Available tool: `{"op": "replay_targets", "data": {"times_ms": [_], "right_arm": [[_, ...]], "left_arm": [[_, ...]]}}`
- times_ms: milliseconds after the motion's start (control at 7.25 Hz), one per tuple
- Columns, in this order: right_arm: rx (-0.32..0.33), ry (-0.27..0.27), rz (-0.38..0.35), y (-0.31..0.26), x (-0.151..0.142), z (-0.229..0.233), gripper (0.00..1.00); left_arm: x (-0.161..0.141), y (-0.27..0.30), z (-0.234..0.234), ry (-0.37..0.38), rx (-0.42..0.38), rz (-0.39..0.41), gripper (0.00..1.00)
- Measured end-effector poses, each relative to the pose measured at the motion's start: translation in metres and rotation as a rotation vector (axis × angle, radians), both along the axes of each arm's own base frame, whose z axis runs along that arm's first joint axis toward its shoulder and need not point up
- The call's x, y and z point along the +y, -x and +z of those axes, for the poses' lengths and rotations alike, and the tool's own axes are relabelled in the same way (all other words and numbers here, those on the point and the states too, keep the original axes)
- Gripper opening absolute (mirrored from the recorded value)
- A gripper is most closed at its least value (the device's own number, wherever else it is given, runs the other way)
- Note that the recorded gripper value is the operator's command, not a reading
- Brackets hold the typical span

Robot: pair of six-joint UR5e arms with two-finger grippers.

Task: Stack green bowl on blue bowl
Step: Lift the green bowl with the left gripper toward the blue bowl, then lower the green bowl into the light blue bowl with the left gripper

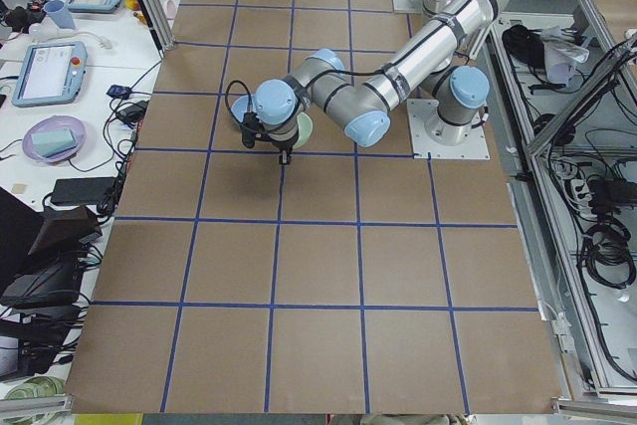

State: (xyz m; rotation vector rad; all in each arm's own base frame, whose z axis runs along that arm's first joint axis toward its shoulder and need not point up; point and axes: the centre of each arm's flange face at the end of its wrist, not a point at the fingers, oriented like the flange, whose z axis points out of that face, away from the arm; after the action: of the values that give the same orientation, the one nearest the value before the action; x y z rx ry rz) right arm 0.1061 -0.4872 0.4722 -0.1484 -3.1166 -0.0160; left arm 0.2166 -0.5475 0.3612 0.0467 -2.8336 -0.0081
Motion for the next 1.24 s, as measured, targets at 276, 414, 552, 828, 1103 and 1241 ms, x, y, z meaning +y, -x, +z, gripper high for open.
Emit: {"op": "replay_targets", "data": {"times_ms": [276,414,552,828,1103,1241], "right_arm": [[0.0,0.0,0.0,0.0,0.0,0.0,1.0],[0.0,0.0,0.0,0.0,0.0,0.0,1.0],[0.0,0.0,0.0,0.0,0.0,0.0,1.0],[0.0,0.0,0.0,0.0,0.0,0.0,1.0],[0.0,0.0,0.0,0.0,0.0,0.0,1.0],[0.0,0.0,0.0,0.0,0.0,0.0,1.0]], "left_arm": [[-0.023,0.053,0.015,-0.01,0.044,0.024,0.0],[-0.035,0.073,0.011,-0.012,0.061,0.034,0.0],[-0.046,0.083,0.004,-0.001,0.084,0.052,0.0],[-0.062,0.087,-0.018,0.017,0.112,0.062,0.0],[-0.077,0.086,-0.042,0.031,0.113,0.048,0.0],[-0.083,0.088,-0.053,0.039,0.12,0.042,0.0]]}}
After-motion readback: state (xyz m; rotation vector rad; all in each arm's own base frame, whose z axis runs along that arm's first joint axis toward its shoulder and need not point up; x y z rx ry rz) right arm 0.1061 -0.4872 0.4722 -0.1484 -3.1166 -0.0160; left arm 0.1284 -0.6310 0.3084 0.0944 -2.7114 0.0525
